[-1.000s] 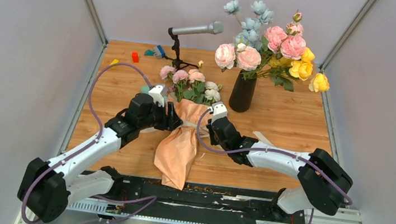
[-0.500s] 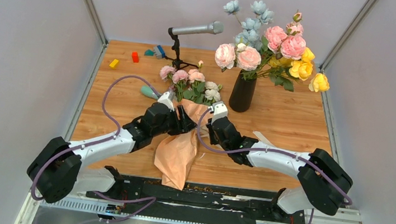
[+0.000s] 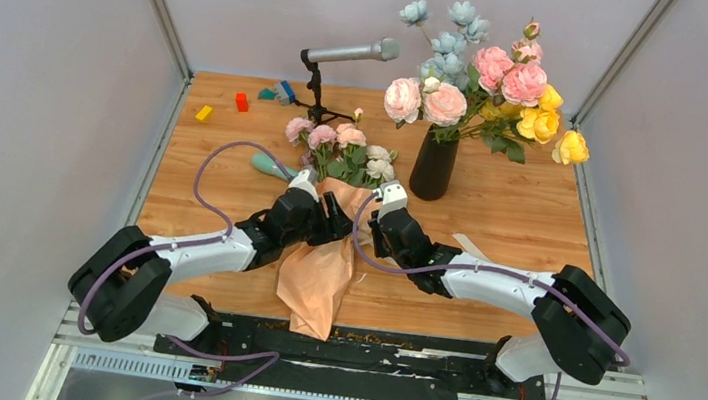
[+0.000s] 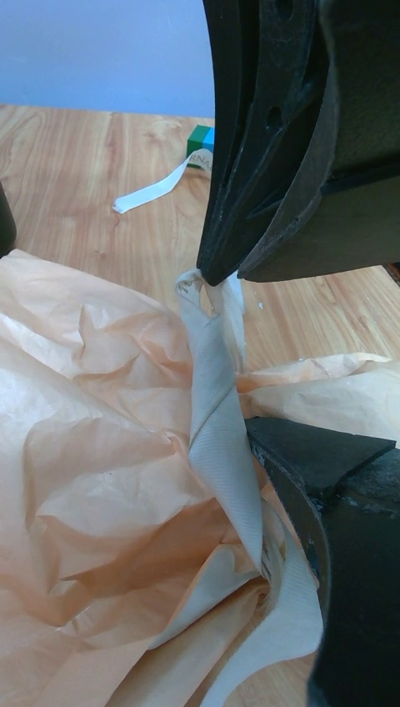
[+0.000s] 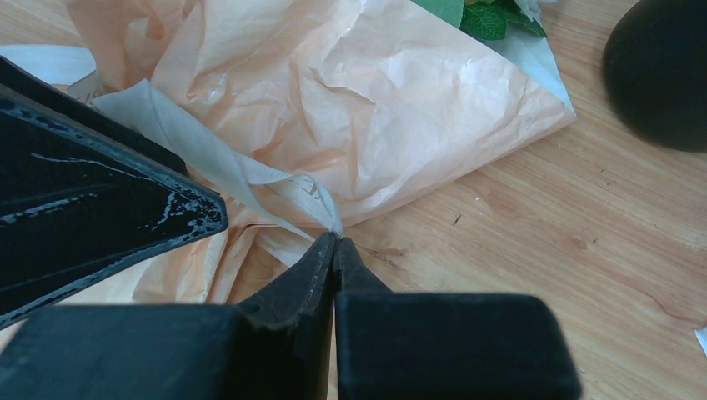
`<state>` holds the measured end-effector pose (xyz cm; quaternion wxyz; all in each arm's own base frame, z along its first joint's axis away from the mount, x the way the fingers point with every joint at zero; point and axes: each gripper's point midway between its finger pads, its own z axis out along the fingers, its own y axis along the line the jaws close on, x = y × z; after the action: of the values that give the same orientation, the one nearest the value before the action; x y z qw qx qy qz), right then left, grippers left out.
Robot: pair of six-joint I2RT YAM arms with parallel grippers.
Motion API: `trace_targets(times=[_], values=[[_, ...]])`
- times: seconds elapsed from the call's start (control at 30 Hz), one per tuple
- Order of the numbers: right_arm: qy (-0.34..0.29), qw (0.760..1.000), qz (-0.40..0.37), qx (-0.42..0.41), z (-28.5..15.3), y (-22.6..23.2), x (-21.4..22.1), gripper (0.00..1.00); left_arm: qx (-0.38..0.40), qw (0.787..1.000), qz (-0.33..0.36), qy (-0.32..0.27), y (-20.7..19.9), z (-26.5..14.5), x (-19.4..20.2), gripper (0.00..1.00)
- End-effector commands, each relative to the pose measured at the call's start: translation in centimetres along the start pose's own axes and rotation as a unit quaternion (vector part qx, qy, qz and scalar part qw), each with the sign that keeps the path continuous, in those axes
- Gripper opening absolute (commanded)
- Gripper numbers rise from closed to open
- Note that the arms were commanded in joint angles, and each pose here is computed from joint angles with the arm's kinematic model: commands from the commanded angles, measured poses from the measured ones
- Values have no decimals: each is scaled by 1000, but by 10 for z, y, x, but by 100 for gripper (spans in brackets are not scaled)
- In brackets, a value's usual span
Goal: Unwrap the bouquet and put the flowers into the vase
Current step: Untie the ribbon from the wrapping paper.
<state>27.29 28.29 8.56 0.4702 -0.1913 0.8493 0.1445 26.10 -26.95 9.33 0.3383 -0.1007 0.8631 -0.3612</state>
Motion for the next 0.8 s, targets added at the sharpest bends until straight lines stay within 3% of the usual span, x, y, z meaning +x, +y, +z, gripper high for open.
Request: trace_targets(times=[0.0,0.37,0.6,0.77], values=[[-32,999,19,-15,-3,6,-20,2,22,999,-9,-33,-18,6,-16,68],[-35,999,18,-18,-2,7,-22,2,31,999,-7,-16,-26,20,-6,58],[-40,999,17,-8,-1,3,-22,1,47,999,-9,-16,-36,21,-8,23],[-32,999,11,19,1,-6,-18,0,42,999,4,-17,-36,15,-11,9]])
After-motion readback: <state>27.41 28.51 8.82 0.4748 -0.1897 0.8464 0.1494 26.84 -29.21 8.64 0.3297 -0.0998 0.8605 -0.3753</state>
